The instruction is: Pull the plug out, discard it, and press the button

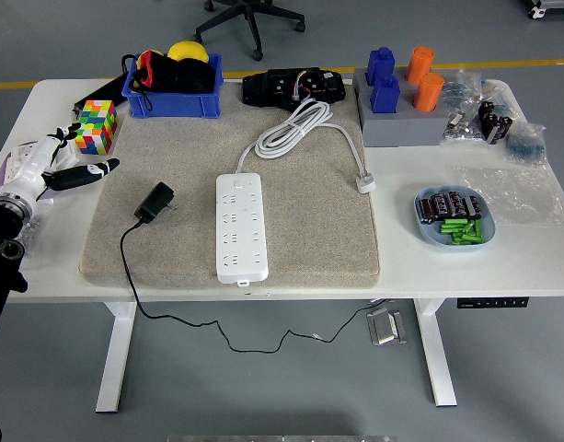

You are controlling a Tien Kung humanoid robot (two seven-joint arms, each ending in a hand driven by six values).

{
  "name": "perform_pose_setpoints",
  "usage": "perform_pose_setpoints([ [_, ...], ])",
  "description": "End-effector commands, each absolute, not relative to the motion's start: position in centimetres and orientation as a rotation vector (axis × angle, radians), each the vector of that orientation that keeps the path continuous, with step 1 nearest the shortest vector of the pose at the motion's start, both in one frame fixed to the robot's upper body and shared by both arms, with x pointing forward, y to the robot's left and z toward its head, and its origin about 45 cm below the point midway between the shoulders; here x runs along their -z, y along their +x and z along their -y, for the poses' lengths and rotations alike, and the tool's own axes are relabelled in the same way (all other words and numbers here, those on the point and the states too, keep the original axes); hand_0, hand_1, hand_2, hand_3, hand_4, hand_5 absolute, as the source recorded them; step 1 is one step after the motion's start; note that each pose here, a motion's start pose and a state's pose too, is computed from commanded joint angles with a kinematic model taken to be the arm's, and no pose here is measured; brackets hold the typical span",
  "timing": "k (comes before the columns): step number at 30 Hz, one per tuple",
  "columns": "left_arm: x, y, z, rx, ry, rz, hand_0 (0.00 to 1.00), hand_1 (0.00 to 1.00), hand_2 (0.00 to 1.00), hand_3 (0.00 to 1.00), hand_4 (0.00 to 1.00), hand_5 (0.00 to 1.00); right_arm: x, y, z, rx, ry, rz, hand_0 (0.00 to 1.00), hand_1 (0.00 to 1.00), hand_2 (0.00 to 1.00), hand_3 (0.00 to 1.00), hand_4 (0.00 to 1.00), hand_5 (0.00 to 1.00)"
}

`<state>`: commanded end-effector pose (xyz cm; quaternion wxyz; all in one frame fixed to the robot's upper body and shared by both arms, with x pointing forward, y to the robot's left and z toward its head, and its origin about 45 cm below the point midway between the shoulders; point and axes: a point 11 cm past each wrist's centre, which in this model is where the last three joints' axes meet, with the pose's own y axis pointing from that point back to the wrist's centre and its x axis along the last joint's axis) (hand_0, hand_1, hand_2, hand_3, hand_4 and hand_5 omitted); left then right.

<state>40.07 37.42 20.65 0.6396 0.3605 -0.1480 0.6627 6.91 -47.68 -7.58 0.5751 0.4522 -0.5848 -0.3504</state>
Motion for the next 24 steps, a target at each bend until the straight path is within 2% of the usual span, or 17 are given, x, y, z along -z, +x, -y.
perform_pose_setpoints([
  [24,-21.8,40.1,-37.0,-1.511,0.790,0.375,0.933,0.965,0.943,0.977,0.840,0.307,7.6,6.9,47.7,0.823,1.057,1.372,0.767,0.729,0.724,0.713,0.883,0.658],
])
